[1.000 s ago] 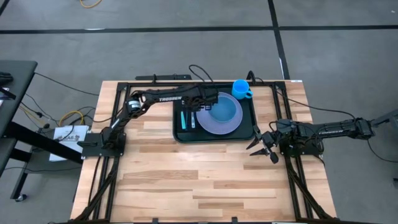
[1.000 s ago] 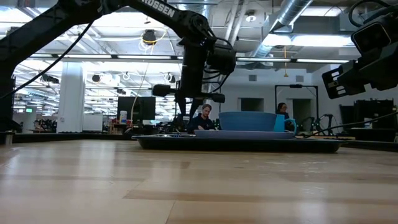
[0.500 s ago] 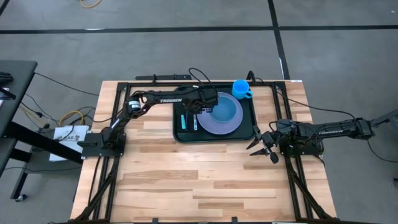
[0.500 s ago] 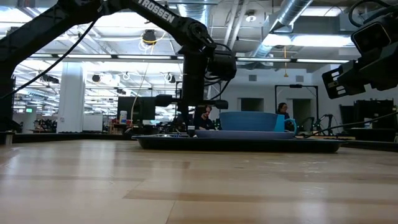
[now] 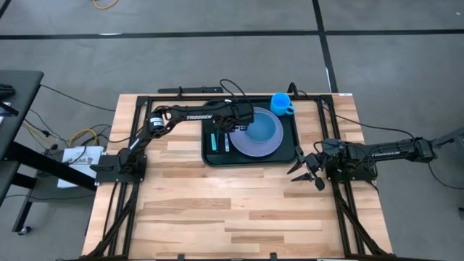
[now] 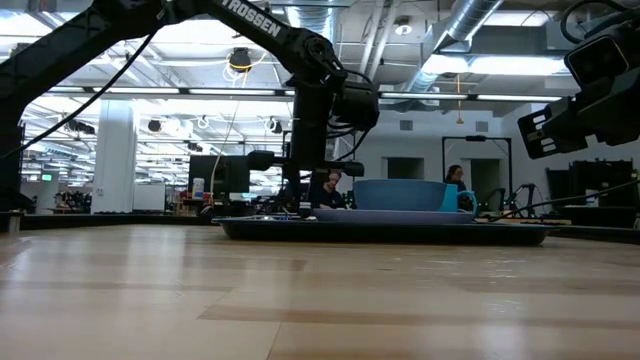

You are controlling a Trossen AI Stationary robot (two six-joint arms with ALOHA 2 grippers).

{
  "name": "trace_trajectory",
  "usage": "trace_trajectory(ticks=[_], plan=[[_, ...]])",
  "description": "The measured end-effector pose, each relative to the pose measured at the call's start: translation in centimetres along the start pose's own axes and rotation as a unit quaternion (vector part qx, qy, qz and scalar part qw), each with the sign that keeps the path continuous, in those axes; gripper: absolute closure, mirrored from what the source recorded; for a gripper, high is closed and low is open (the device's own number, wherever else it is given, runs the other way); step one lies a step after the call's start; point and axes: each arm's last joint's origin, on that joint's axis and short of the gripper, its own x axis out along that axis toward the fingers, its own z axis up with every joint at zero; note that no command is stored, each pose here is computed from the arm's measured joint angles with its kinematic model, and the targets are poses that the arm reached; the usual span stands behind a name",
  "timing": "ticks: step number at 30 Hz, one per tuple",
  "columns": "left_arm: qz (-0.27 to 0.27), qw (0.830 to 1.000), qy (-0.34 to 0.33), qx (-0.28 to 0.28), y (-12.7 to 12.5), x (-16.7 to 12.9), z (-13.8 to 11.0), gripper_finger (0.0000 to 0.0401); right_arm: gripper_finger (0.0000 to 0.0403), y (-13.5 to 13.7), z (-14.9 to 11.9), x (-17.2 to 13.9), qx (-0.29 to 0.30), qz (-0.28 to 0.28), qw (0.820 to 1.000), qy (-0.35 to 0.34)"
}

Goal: Set up tray
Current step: Put the white patterned knife between the violet plate and blue fork on the black napkin on the black tray, then return to Home Position

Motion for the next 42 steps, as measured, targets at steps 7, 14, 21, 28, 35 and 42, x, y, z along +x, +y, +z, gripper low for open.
trace_trajectory(ticks=[7, 14, 21, 28, 35, 42], plan=[[0.000, 1.000, 0.000, 0.005, 0.0, 0.0, 0.0, 0.0347, 0.0266, 0.0, 0.0, 0.0, 0.000, 0.000, 1.000, 0.000], [0.000, 1.000, -0.002, 0.005, 0.0, 0.0, 0.0, 0.0320, 0.0265, 0.0, 0.0, 0.0, 0.000, 0.000, 1.000, 0.000], [0.002, 0.999, 0.000, 0.047, 0.0, -0.2, 0.1, 0.0317, 0.0264, 0.0, 0.0, 0.0, 0.000, 0.000, 1.000, 0.000], [0.054, 0.987, 0.040, 0.144, 0.8, -5.0, 0.5, 0.0317, 0.0266, 0.0, 0.1, 0.0, -0.003, 0.000, 1.000, -0.006], [-0.037, 0.960, -0.051, 0.274, 0.2, -14.5, -2.7, 0.0317, 0.0265, -0.1, 0.6, 0.0, -0.025, -0.020, 0.999, -0.028], [-0.181, 0.887, -0.180, 0.384, 4.4, -24.6, -7.4, 0.0317, 0.0266, -0.4, 1.8, -0.2, -0.024, -0.068, 0.994, -0.084]])
